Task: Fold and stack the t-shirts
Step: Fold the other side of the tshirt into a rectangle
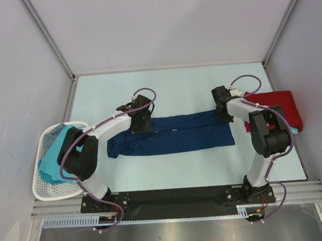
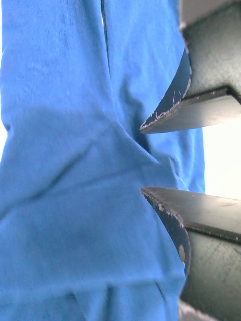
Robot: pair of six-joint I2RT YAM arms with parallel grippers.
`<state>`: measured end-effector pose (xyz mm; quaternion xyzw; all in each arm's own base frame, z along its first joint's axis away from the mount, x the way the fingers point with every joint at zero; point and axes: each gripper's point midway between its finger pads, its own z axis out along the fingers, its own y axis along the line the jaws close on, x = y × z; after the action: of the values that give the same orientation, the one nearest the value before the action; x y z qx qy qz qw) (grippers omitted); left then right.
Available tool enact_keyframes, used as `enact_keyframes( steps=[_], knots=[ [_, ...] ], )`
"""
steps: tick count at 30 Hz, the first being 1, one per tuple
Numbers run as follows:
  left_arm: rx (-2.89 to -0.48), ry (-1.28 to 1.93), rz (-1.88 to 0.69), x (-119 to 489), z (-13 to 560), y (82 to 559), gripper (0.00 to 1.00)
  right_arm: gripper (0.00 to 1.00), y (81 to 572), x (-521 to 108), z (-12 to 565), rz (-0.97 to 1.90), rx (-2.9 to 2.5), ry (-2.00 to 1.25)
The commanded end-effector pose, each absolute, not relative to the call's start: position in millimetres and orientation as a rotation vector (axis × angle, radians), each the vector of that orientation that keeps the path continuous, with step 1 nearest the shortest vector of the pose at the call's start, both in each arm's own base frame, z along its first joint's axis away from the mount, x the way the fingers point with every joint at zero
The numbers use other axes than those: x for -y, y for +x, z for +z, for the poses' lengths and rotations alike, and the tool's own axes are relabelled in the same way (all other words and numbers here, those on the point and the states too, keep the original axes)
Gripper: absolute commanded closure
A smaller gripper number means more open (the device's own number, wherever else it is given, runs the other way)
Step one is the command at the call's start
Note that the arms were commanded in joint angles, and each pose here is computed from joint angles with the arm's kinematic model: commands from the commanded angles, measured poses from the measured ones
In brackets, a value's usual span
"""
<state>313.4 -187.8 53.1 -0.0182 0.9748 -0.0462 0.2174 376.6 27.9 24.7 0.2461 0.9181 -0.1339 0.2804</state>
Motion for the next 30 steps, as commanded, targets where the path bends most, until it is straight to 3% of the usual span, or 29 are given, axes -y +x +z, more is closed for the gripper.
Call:
enact_keyframes(
  steps=[1,19,24,30],
  knots=[
    [-2.604,-0.145,-0.016,160,83,312,0.47,1.0,376,-24,31,-0.358,-2.434,0.67],
    [-2.667,-0.334,0.064,110,53,299,0.49,1.0,377,-28,32,-0.333,-2.437,0.652],
    [-2.655,-0.397,0.057,98,58,315,0.49,1.0,377,-28,30,-0.329,-2.44,0.652],
    [-2.621,-0.311,-0.012,125,79,343,0.5,1.0,378,-32,28,-0.325,-2.447,0.64]
  ],
)
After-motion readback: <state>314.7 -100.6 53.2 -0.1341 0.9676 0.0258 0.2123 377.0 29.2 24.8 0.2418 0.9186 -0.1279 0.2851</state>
